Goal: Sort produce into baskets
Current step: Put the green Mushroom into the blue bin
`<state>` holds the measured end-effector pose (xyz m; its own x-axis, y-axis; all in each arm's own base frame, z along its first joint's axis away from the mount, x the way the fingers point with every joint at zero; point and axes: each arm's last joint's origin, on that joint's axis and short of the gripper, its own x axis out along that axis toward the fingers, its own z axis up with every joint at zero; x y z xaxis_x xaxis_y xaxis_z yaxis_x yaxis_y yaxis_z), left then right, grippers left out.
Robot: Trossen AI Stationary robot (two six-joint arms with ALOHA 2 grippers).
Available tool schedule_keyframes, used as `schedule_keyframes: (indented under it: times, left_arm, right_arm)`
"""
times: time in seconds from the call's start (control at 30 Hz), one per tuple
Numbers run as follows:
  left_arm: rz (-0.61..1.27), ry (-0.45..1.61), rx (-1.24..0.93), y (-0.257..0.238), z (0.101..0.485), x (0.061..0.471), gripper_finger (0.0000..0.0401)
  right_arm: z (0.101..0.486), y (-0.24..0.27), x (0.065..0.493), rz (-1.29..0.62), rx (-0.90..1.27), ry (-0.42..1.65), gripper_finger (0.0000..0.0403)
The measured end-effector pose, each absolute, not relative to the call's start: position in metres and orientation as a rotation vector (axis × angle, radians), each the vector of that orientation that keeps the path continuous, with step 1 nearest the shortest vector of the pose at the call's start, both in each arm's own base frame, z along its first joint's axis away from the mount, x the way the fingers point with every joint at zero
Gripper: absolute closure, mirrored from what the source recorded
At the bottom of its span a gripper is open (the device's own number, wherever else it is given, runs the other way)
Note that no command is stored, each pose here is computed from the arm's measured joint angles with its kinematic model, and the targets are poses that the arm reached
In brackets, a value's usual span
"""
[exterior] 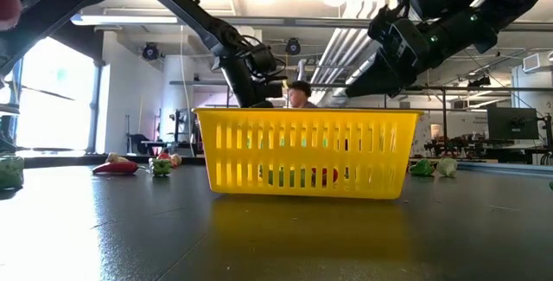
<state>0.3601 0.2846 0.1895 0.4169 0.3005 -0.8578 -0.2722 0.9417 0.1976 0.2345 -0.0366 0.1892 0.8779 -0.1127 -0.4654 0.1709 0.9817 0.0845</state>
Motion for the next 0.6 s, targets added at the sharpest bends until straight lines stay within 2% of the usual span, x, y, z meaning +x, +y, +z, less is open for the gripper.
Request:
schedule_keyframes:
  times: [0.1, 0.2, 0.4, 0.5, 0.6]
  left_arm:
    - [0.319, 1.035, 0.024, 0.277, 0.201, 0.358, 0.0271]
    - [0.275, 0.913, 0.031, 0.262, 0.220, 0.354, 0.0309]
    - [0.318, 0.685, 0.104, 0.222, 0.249, 0.330, 0.0381]
    - [0.313, 0.617, 0.129, 0.197, 0.258, 0.312, 0.0398]
    - [0.284, 0.589, 0.142, 0.170, 0.265, 0.295, 0.0398]
  right_arm:
    - [0.189, -0.037, 0.234, -0.151, 0.136, 0.480, 0.0403]
    - [0.189, -0.036, 0.235, -0.150, 0.139, 0.477, 0.0403]
    - [0.190, -0.036, 0.235, -0.145, 0.117, 0.468, 0.0403]
    - [0.191, -0.036, 0.236, -0.144, 0.111, 0.456, 0.0403]
    - [0.192, -0.036, 0.236, -0.144, 0.111, 0.448, 0.0403]
